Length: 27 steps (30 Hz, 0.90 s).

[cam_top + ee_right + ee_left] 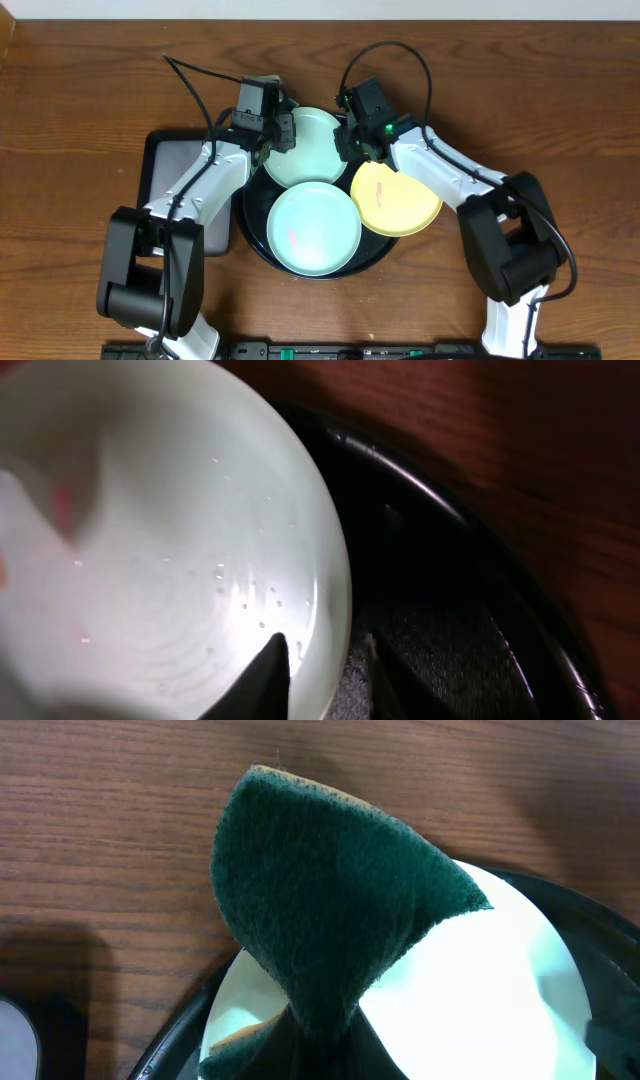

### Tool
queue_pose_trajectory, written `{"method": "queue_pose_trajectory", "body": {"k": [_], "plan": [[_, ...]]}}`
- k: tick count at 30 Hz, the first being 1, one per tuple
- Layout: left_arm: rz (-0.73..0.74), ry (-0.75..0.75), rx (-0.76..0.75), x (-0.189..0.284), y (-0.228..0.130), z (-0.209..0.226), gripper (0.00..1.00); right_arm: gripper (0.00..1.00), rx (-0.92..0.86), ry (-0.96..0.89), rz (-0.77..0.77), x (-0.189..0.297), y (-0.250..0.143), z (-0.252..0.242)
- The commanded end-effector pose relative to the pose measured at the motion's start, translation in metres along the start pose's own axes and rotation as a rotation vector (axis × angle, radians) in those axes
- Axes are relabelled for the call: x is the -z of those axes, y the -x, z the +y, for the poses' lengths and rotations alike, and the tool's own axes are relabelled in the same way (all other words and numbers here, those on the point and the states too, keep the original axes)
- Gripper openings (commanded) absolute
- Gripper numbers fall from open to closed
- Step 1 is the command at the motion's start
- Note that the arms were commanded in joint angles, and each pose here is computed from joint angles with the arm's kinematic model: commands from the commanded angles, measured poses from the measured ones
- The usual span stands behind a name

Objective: Clean dirty plates on tray and stack at the side
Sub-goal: 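Scrub the upper mint plate with the sponge while the right gripper holds it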

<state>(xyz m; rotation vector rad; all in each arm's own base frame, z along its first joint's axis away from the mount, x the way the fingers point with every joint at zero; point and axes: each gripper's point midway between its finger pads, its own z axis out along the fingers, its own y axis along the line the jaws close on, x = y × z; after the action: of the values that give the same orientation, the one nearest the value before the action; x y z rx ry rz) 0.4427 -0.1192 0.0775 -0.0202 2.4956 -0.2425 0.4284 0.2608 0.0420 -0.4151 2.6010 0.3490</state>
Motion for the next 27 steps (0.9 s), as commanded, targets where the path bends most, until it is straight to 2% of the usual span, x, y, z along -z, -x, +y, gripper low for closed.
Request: {"method": "queue_pose_trajectory", "body": {"k": [1, 2, 4, 14, 22, 24, 27], "plan": [[-0.002, 0.020, -0.010, -0.002, -0.001, 0.004, 0.07, 0.14, 0.012, -0.023, 0.038, -0.016, -0.015, -0.001], [-0.002, 0.020, -0.010, -0.002, -0.001, 0.004, 0.07, 0.08, 0.012, -0.023, 0.038, -0.017, -0.015, -0.001], [0.000, 0.020, -0.010, -0.003, -0.001, 0.004, 0.07, 0.01, 0.011, -0.023, 0.038, -0.017, -0.015, -0.001], [0.005, 0.054, -0.010, -0.008, -0.004, 0.010, 0.07, 0.01, 0.012, -0.023, 0.038, -0.017, -0.015, -0.001], [0.040, 0.077, -0.011, -0.032, -0.018, 0.017, 0.07, 0.01, 0.012, -0.023, 0.038, -0.017, -0.015, -0.001], [0.055, 0.058, -0.010, -0.039, -0.023, 0.014, 0.07, 0.01, 0.012, -0.023, 0.038, -0.017, -0.015, -0.001], [0.083, -0.066, -0.007, -0.044, -0.029, -0.007, 0.08, 0.01, 0.012, -0.023, 0.038, -0.017, -0.015, -0.001]]}}
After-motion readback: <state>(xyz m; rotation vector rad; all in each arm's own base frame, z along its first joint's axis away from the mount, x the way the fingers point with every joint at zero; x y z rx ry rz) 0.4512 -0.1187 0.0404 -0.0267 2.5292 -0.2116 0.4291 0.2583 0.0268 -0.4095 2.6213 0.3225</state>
